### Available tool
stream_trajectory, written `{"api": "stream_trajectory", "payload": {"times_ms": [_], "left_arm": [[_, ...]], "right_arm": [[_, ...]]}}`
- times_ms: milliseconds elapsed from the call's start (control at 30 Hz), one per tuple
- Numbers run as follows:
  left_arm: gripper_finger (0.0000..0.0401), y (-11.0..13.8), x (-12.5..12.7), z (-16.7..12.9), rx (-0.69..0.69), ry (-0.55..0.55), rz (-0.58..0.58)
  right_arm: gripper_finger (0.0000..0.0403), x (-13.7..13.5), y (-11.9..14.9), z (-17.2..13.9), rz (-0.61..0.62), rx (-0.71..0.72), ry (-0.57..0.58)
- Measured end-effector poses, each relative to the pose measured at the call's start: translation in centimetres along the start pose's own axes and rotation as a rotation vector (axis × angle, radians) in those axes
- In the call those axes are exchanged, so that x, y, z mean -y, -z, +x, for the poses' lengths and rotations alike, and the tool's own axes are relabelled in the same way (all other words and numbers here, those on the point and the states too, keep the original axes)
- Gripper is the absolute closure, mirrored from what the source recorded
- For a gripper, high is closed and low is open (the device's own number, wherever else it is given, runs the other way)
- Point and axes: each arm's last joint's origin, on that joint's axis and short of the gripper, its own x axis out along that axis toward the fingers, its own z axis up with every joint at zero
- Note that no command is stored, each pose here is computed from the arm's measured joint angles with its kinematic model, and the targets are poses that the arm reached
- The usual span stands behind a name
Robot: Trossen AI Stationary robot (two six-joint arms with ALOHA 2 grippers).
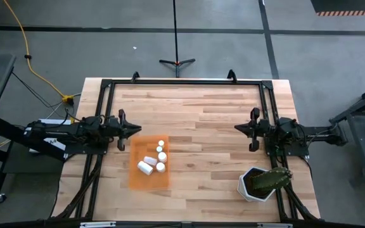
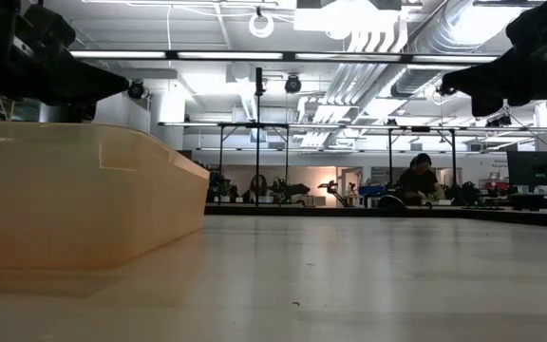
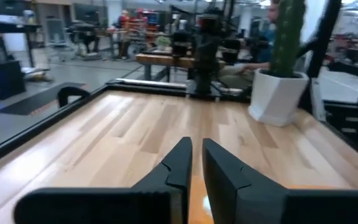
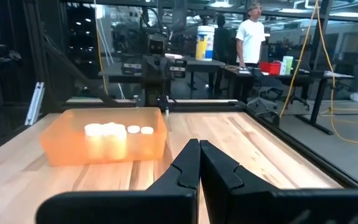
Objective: Pick and place pill bottles into a basket
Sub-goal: Return to Home Position
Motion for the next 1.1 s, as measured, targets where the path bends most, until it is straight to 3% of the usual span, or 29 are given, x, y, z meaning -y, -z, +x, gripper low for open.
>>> {"api": "stream_trajectory", "payload": {"times_ms": [333, 733, 1100], "left_arm": [[0.0372, 0.02, 0.15, 0.0, -0.004, 0.051, 0.008], [0.0365, 0.26, 0.16, 0.0, -0.027, 0.058, 0.002], [0.0323, 0.28, 0.16, 0.0, -0.028, 0.058, 0.003]], "right_arm": [[0.0403, 0.04, 0.08, 0.0, -0.004, -0.008, 0.013], [0.0403, 0.03, 0.12, 0.0, -0.005, -0.012, 0.012], [0.0402, 0.03, 0.16, 0.0, -0.005, -0.015, 0.011]]}}
